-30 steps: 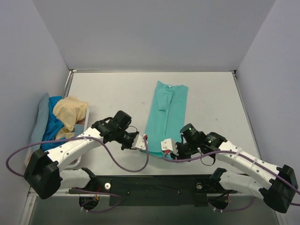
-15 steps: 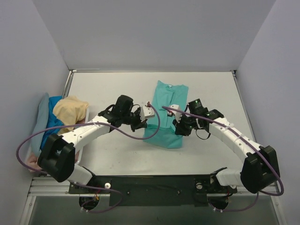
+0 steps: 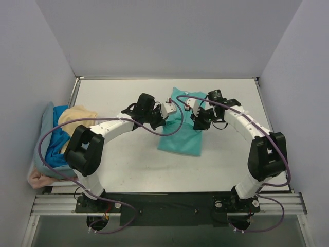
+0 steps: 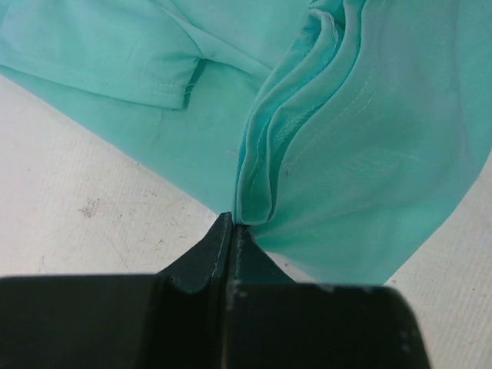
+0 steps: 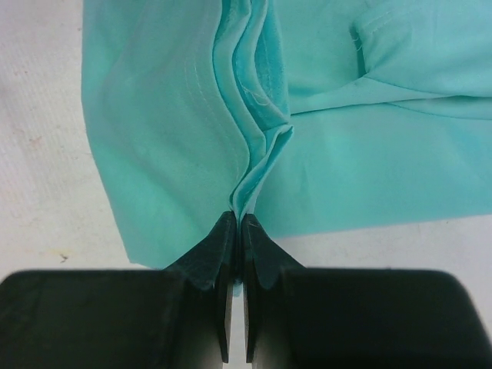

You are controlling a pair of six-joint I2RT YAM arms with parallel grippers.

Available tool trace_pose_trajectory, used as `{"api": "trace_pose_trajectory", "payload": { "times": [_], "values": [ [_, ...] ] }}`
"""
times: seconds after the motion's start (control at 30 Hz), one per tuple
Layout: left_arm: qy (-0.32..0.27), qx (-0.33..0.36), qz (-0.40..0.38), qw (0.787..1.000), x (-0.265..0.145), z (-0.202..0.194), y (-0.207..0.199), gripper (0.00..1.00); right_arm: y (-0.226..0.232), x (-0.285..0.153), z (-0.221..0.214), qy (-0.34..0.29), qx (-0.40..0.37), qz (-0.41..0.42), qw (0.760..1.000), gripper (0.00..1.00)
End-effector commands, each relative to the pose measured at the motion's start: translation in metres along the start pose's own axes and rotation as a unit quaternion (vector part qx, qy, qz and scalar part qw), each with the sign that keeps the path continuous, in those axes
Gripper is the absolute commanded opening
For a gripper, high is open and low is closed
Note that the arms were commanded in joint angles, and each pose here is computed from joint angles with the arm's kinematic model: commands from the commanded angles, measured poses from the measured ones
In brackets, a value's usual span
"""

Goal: Fold and stack the t-shirts
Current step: Fold the folded rectangular tshirt in 1/3 of the way

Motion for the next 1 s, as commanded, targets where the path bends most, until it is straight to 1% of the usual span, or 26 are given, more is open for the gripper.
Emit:
{"api": "trace_pose_trajectory", "payload": {
  "times": [0.0, 0.13, 0.37, 0.4, 0.43, 0.47, 0.5, 0.53, 0.57, 0.6, 0.63, 0.67, 0.73, 0.77, 0.8, 0.83, 0.87, 0.9, 0.93, 0.97],
  "values": [
    [-0.013, 0.005, 0.038, 0.999, 0.005, 0.014, 0.026, 0.0, -0.014, 0.006, 0.007, 0.005, -0.017, 0.039, 0.999, 0.0],
    [-0.006, 0.01, 0.044, 0.999, 0.012, 0.008, 0.034, 0.0, -0.025, 0.013, 0.004, 0.015, -0.009, 0.043, 0.999, 0.0],
    [-0.001, 0.012, 0.018, 1.0, 0.026, -0.002, 0.033, 0.0, -0.041, 0.02, -0.004, 0.038, 0.011, 0.036, 0.999, 0.0],
    [0.001, 0.012, 0.022, 1.0, 0.027, -0.003, 0.034, 0.0, -0.042, 0.021, -0.004, 0.039, 0.011, 0.033, 0.999, 0.04],
    [0.004, 0.014, 0.033, 0.999, 0.029, -0.004, 0.037, 0.04, -0.047, 0.023, -0.004, 0.044, 0.013, 0.028, 0.999, 0.18],
    [0.007, 0.012, 0.042, 0.999, 0.029, -0.006, 0.038, 0.28, -0.049, 0.024, -0.004, 0.047, 0.023, 0.023, 0.998, 0.28],
    [0.006, 0.014, 0.064, 0.998, 0.029, -0.004, 0.044, 0.43, -0.058, 0.026, -0.002, 0.052, 0.027, 0.001, 0.998, 0.47],
    [0.005, 0.013, 0.077, 0.997, 0.028, -0.004, 0.048, 0.58, -0.06, 0.028, -0.001, 0.055, 0.05, -0.013, 0.997, 0.5],
    [0.0, 0.018, 0.103, 0.995, 0.025, 0.002, 0.057, 0.62, -0.068, 0.025, 0.004, 0.054, 0.06, -0.042, 0.996, 0.55],
    [-0.004, 0.021, 0.115, 0.993, 0.022, 0.006, 0.064, 0.66, -0.071, 0.022, 0.007, 0.048, 0.066, -0.05, 0.995, 0.59],
    [-0.01, 0.031, 0.125, 0.992, 0.017, 0.015, 0.073, 0.66, -0.072, 0.016, 0.014, 0.026, 0.067, -0.064, 0.995, 0.59],
    [-0.013, 0.034, 0.125, 0.991, 0.012, 0.018, 0.077, 0.67, -0.071, 0.012, 0.018, 0.007, 0.067, -0.06, 0.996, 0.59],
    [-0.021, 0.053, 0.108, 0.993, 0.0, 0.025, 0.083, 0.66, -0.057, -0.006, 0.024, -0.045, 0.045, -0.064, 0.996, 0.6],
    [-0.032, 0.066, 0.063, 0.995, -0.005, 0.027, 0.076, 0.65, -0.052, -0.009, 0.023, -0.057, 0.021, -0.059, 0.996, 0.6],
    [-0.02, 0.083, 0.026, 0.996, -0.016, 0.019, 0.071, 0.61, -0.035, -0.013, 0.016, -0.071, 0.0, -0.047, 0.996, 0.6],
    [-0.054, 0.098, -0.034, 0.993, -0.02, 0.02, 0.058, 0.56, -0.027, -0.01, 0.009, -0.072, -0.036, -0.04, 0.996, 0.6],
    [-0.071, 0.144, -0.1, 0.982, -0.032, 0.015, 0.042, 0.54, -0.008, -0.01, -0.002, -0.077, -0.061, -0.032, 0.995, 0.61],
    [-0.071, 0.171, -0.137, 0.973, -0.034, 0.002, 0.026, 0.53, 0.002, -0.005, -0.01, -0.068, -0.099, -0.024, 0.993, 0.62],
    [-0.093, 0.239, -0.176, 0.95, -0.047, 0.001, 0.01, 0.53, 0.022, 0.002, -0.025, -0.048, -0.124, -0.016, 0.991, 0.63],
    [-0.091, 0.244, -0.206, 0.943, -0.046, -0.014, -0.01, 0.53, 0.035, 0.007, -0.026, -0.036, -0.164, -0.007, 0.986, 0.63]
  ]
}}
Point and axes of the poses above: each gripper's point midway between its finger pads, its own x axis out along the fingers, its own y axis along the line the jaws close on, z = x × y, the point moved 9 cm from there along -x, back along the fingers, and after that the axes turned 10 degrees about x, right-handed, at the moved point
